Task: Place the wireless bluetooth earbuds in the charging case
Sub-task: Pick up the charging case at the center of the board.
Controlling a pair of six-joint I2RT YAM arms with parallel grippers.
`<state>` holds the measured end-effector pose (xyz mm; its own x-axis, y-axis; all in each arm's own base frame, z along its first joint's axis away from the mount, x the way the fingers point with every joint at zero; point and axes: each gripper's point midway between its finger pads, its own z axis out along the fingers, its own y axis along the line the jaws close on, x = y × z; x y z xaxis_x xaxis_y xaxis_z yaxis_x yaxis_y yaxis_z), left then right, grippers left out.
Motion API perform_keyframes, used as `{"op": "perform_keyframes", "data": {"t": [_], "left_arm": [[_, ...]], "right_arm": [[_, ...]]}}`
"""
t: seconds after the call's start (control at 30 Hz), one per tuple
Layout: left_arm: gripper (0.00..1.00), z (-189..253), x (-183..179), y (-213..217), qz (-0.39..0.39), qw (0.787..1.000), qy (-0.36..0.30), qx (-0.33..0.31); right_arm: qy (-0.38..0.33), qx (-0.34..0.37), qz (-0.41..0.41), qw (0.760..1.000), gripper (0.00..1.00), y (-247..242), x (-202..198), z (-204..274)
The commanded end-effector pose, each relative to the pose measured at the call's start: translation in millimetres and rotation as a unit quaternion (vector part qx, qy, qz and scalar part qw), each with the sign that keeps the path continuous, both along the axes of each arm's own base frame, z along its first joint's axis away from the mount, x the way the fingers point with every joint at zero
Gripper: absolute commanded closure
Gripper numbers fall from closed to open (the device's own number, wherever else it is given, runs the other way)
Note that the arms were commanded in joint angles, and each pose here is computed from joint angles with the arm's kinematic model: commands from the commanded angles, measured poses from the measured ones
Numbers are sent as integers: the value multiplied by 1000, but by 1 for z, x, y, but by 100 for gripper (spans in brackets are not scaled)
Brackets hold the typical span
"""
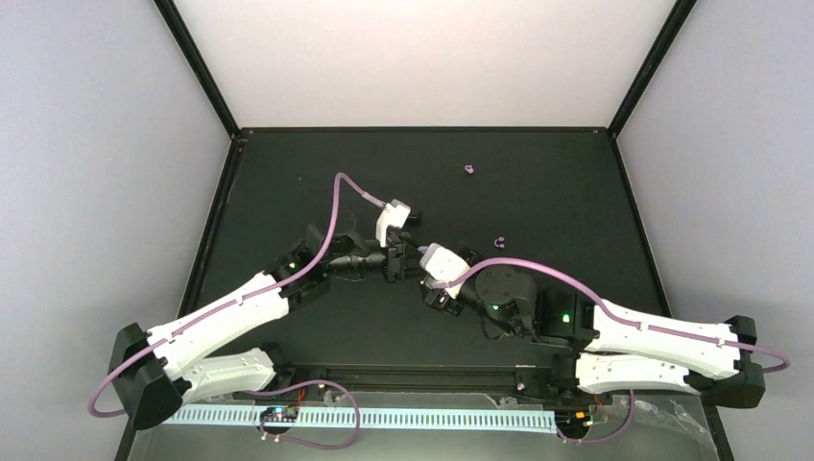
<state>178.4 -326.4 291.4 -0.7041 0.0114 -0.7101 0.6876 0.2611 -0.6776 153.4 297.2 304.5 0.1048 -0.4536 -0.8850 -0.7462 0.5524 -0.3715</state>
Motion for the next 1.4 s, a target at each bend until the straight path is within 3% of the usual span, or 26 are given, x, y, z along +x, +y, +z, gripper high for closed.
{"op": "perform_keyframes", "data": {"t": [0.0, 0.2, 0.37, 0.53, 0.73, 0.93, 1.13, 1.37], "left_arm": [[98, 29, 2, 5, 15, 998, -50, -26], [98, 54, -16, 18, -10, 987, -151, -49], [98, 71, -47, 32, -56, 967, -232, -85], [98, 76, -57, 36, -74, 959, -257, -90], [98, 71, -44, 32, -49, 966, -241, -81], [98, 77, -13, 23, 15, 983, -160, -87], [98, 71, -1, 6, 7, 995, -80, -52], [98, 63, -6, 4, -5, 997, -65, -50]], "right_arm": [[35, 51, 20, 998, 27, -6, -13, 26], [59, 123, 69, 988, 26, -28, -35, 61], [71, 107, 116, 985, 26, -28, -52, 54], [61, 102, 137, 983, 26, -25, -57, 51], [20, 115, 103, 988, 26, -30, -43, 55], [-56, 104, 83, 989, 25, -32, -32, 54], [-88, 82, 58, 991, 24, -26, -21, 45], [-100, 54, 44, 993, 23, -18, -13, 41]]}}
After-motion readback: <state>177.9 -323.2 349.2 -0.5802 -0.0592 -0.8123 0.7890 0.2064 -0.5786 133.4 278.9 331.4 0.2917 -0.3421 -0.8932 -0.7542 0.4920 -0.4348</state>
